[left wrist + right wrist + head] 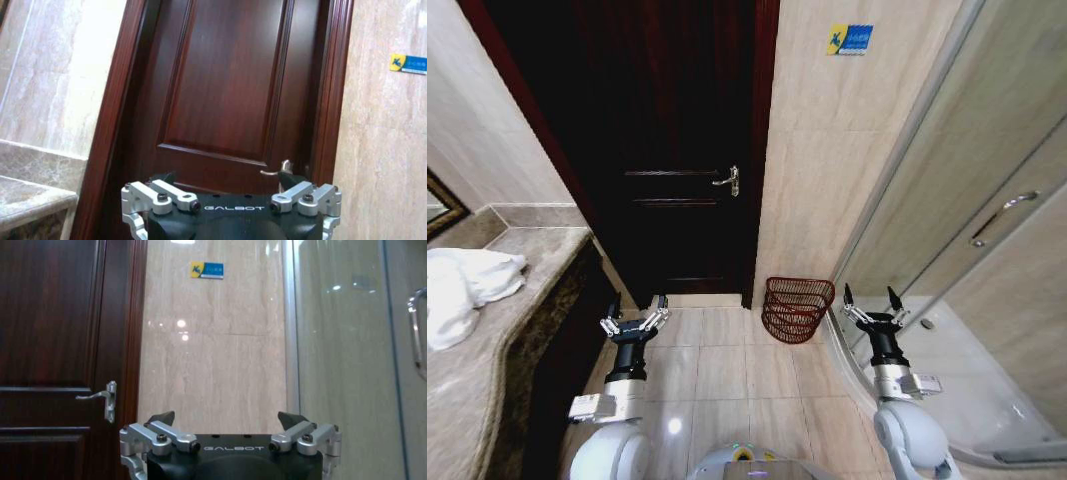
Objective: Discard the used towel into the hamper.
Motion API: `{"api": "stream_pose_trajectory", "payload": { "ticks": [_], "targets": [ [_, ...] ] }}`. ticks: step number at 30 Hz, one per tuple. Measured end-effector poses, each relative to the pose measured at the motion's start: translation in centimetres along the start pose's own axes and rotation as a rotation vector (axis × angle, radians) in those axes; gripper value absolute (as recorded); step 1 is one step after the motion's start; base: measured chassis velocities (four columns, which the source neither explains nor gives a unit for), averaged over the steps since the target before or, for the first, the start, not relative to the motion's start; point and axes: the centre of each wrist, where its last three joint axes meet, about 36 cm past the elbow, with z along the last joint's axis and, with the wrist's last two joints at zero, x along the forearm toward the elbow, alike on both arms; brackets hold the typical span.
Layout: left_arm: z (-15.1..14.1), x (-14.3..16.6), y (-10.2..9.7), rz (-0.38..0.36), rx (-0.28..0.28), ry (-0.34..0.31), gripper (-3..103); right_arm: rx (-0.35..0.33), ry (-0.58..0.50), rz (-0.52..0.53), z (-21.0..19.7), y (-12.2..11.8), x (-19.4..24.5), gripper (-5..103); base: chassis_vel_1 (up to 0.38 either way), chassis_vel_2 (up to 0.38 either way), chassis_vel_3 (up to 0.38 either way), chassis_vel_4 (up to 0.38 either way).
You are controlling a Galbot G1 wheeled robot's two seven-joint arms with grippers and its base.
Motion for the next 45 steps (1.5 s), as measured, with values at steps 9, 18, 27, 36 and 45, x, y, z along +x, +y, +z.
{"api": "stream_pose_trajectory", "payload": {
  "ticks": [9,18,27,36,45],
  "targets": [
    [0.2,0.0,0.2,-0.008,0.0,-0.007,100,-0.008,-0.029,-0.004,0.5,0.0,-0.2,100,-0.084,0.092,0.092,-0.096],
    [0.3,0.0,0.4,-0.033,0.003,-0.004,99,-0.009,-0.03,-0.003,0.8,-0.1,-0.1,100,0.0,0.0,0.0,0.0],
    [0.1,-0.1,0.4,-0.048,0.007,-0.01,99,-0.007,-0.034,0.003,1.1,-0.3,0.0,100,0.021,0.027,0.031,0.019],
    [-0.2,-0.1,0.3,-0.062,0.01,-0.017,99,-0.011,-0.035,0.001,1.3,-0.1,-0.1,100,0.085,0.083,0.078,0.073],
    [-0.2,0.0,0.2,-0.065,0.015,-0.014,100,-0.008,-0.032,-0.002,1.5,-0.3,-0.1,100,0.116,0.109,0.115,0.117]
  ]
}}
